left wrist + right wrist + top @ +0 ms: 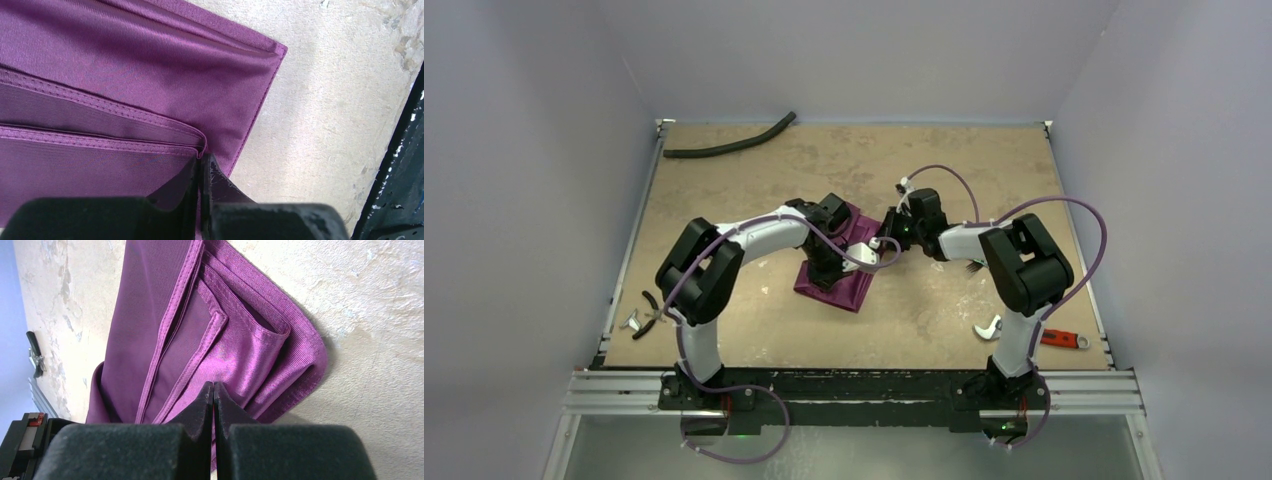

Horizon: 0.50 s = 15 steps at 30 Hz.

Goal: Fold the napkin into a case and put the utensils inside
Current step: Smooth out the 2/3-rectangle-folded napkin at the center of the board.

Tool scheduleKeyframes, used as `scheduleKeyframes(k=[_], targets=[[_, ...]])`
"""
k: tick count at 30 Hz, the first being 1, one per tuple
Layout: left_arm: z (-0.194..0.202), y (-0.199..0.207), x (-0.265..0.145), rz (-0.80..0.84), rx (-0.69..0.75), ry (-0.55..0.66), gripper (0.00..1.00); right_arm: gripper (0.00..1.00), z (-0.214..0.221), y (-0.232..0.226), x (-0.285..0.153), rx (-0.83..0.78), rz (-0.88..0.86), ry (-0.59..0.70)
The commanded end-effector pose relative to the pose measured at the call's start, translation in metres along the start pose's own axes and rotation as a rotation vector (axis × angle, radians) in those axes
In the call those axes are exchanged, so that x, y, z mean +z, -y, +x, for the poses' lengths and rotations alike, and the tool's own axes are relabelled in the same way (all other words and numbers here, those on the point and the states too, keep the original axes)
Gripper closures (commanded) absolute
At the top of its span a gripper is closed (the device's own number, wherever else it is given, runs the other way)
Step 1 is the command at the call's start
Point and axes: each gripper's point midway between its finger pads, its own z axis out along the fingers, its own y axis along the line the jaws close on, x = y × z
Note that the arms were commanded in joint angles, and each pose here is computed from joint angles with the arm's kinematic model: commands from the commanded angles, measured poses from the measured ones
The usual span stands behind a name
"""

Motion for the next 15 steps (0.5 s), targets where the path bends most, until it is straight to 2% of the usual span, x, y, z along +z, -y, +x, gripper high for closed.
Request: scheduleKeyframes(k=[1,15], targets=[[-0.007,0.003,-0.015,-0.036,0.046,0.022,1.0,1.0,0.024,0.035,-0.001,0.049,0.133,-0.044],[0.005,0.027,-0.018,-0.004,0.038,0.024,1.0,1.0,0.038,0.055,0.0,0.089,0.201,-0.049]])
